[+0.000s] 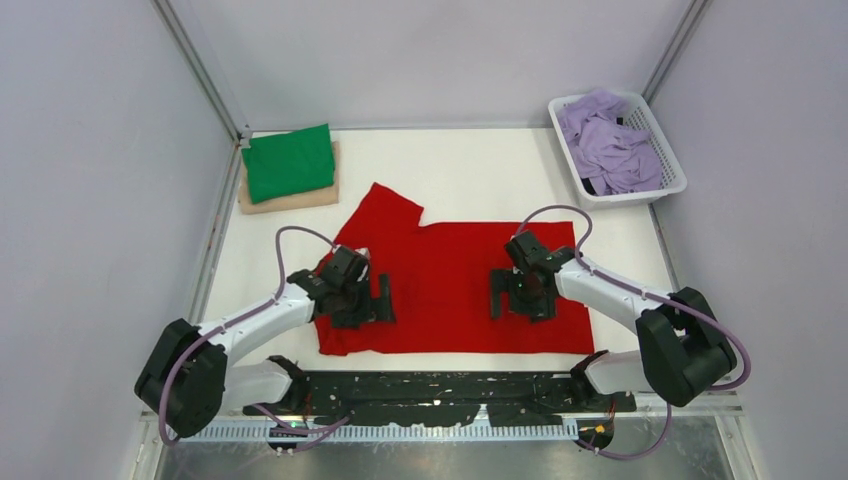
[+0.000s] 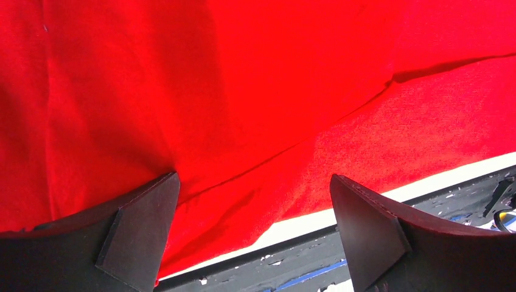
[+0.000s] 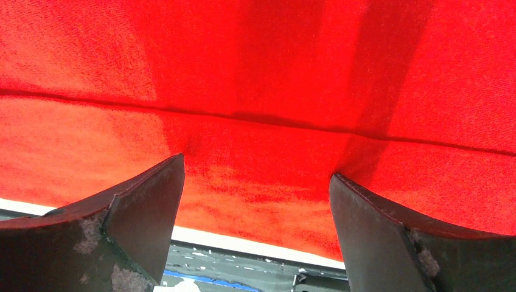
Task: Fold and stack the t-shirts
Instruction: Fold the flattened tshirt in 1/3 of the way, then grab the side of the flattened tshirt furthest away from the robot with both arms
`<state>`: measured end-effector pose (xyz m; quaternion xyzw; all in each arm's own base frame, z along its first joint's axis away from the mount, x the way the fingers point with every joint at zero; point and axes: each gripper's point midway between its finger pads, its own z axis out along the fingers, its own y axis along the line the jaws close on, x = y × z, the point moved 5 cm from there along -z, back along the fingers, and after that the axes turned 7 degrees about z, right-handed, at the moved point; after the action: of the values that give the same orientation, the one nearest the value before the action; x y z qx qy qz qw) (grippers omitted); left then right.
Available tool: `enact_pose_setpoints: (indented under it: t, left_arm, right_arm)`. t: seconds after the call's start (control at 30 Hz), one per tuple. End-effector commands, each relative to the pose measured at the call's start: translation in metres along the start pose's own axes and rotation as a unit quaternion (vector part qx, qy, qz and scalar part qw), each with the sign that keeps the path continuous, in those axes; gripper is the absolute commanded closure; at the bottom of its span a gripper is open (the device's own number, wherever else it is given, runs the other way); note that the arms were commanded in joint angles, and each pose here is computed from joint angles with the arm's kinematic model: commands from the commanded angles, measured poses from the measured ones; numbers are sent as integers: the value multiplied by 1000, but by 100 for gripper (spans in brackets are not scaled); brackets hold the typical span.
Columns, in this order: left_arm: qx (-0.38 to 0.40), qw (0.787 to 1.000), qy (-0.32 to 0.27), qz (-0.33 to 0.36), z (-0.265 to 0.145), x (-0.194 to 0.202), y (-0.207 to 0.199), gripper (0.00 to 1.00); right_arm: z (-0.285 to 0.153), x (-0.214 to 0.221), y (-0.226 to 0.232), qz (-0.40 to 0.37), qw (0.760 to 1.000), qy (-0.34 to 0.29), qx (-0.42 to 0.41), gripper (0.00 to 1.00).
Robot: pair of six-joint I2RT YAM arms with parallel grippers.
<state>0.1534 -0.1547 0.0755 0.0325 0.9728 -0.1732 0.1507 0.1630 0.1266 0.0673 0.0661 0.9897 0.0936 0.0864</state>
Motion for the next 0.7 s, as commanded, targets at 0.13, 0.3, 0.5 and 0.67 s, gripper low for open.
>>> enact_pose_setpoints:
  t: [0.13, 0.3, 0.5, 0.67]
  left_arm:
    - [-84, 995, 52, -30, -9, 43, 31, 1]
    - [-75, 996, 51, -26, -12, 43, 28, 0]
    - [-56, 998, -2, 9, -30, 5, 8, 0]
    - [-38, 993, -92, 59, -63, -63, -27, 0]
  right_arm:
    - [1, 46, -28, 8, 994, 97, 58, 5]
    - [-3, 34, -22, -8, 996, 71, 47, 5]
    - [-26, -2, 5, -34, 999, -20, -16, 5]
    - [-69, -51, 36, -45, 985, -147, -77, 4]
